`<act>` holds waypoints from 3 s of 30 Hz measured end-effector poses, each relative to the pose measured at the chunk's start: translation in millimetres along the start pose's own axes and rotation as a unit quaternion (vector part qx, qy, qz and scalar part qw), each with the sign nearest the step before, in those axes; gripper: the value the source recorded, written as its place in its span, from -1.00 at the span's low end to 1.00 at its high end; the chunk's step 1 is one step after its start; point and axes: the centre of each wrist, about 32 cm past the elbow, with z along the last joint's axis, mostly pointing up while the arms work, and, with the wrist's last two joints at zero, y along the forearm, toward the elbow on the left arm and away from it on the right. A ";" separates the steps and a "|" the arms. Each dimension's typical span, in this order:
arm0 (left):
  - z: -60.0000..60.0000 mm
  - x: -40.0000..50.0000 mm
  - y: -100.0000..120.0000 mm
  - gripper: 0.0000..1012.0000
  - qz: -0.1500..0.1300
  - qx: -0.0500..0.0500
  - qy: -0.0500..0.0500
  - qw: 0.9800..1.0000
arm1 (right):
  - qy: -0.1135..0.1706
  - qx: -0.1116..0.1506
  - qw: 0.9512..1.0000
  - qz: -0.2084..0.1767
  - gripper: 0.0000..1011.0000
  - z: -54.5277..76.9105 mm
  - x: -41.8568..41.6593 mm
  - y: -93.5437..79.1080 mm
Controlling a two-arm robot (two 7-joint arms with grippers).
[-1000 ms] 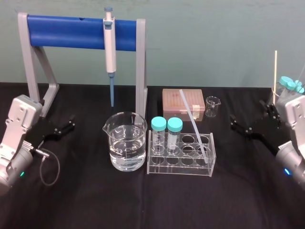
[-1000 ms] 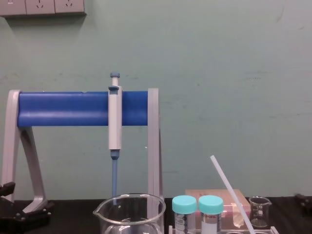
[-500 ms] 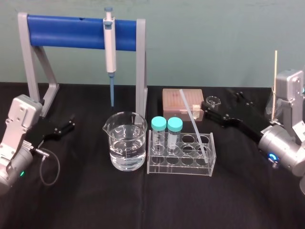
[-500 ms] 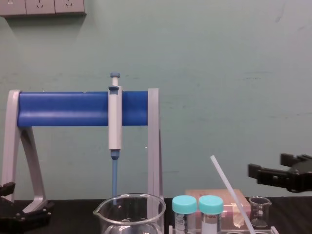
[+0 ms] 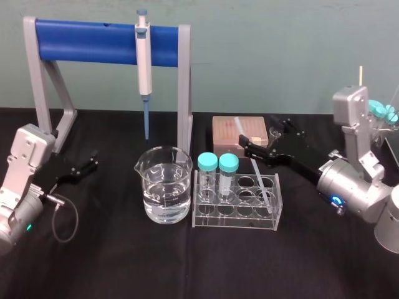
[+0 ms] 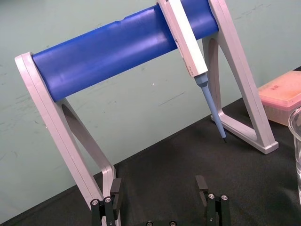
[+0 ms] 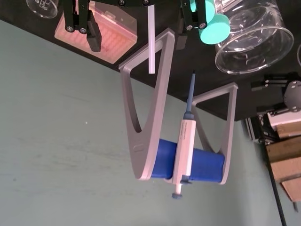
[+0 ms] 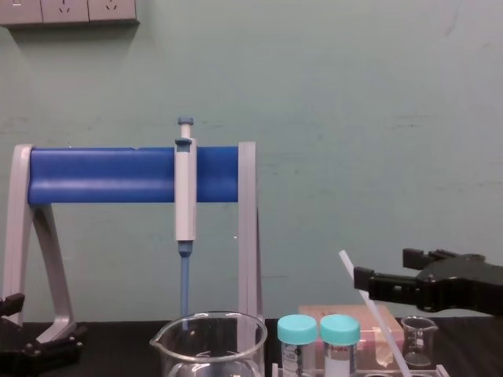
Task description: Pick up the stirring rod with one hand, then place it down.
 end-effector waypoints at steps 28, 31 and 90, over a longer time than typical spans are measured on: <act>0.0 0.0 0.0 0.98 0.000 0.000 0.000 1.000 | 0.003 -0.029 1.000 0.008 0.98 -7.3 -1.7 28.2; 0.0 0.0 0.0 0.98 0.000 0.000 0.000 1.000 | 0.003 -0.029 1.000 0.008 0.98 -7.4 -1.6 28.0; 0.0 0.0 0.0 0.98 0.000 0.000 0.000 1.000 | -0.001 0.055 0.998 0.001 -0.87 -22.0 -5.4 18.2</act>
